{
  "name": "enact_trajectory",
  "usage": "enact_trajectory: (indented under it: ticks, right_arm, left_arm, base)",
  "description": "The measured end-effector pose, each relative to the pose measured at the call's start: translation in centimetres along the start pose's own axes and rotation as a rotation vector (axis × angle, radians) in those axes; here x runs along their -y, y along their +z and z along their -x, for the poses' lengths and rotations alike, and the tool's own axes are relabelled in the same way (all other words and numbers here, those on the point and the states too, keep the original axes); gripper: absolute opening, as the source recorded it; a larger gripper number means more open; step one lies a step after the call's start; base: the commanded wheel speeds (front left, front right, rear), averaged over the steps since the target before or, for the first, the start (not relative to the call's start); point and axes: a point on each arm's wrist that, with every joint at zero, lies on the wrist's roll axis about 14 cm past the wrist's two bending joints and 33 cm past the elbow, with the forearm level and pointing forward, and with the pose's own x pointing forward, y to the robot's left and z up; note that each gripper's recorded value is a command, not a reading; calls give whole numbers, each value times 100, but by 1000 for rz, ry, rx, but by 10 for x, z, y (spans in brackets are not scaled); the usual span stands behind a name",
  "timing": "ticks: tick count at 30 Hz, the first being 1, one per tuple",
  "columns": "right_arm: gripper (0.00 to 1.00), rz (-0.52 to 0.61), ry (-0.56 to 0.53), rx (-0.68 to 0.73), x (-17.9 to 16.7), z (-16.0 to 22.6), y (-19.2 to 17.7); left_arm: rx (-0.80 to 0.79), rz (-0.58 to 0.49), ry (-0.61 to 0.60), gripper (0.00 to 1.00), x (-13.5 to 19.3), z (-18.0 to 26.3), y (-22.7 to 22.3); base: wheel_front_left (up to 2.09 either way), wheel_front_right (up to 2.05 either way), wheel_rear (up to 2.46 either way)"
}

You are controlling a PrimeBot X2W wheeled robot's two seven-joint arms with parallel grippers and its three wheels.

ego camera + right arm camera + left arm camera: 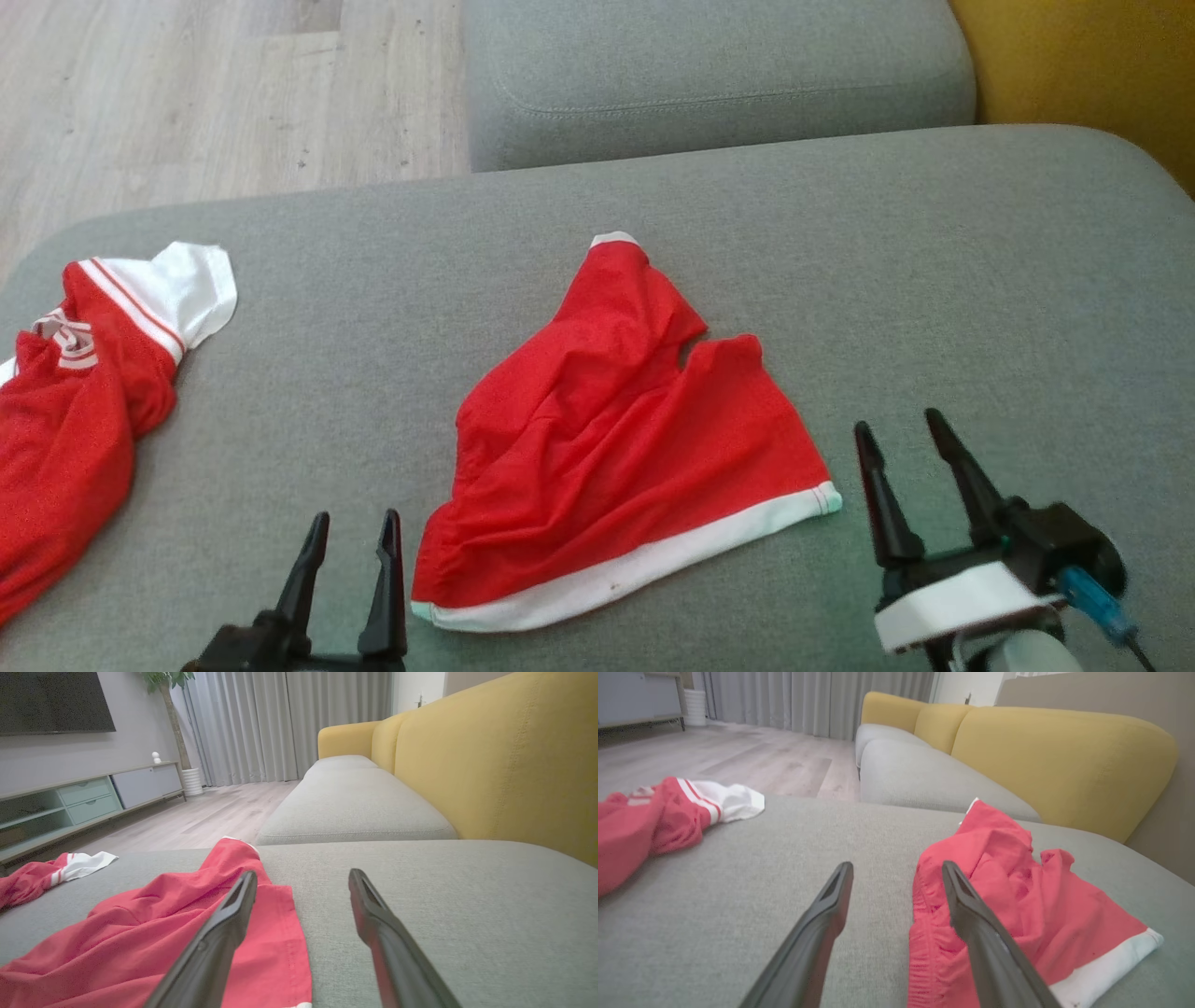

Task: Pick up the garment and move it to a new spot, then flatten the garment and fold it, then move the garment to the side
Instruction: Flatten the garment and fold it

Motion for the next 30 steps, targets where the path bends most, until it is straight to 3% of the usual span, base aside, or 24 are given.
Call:
enact_trajectory:
  ticks: [6,13,21,30]
  right_arm:
    - [100,25,-44,-21,14,12,-6]
    - [100,33,-51,-40,15,13,-12]
    - [100,3,-57,-66,12,13,-22]
    - [100,-4,-57,-86,11,13,-28]
  left_arm:
    - [57,-74,43,100,-6,11,13]
    - [8,-122,133,100,-34,22,-1]
    - [-47,-117,210,100,-56,32,-17]
    - [-66,-98,208,100,-57,35,-24]
  base:
    - [0,0,0]
    - [0,0,0]
    - [0,0,0]
    - [0,0,0]
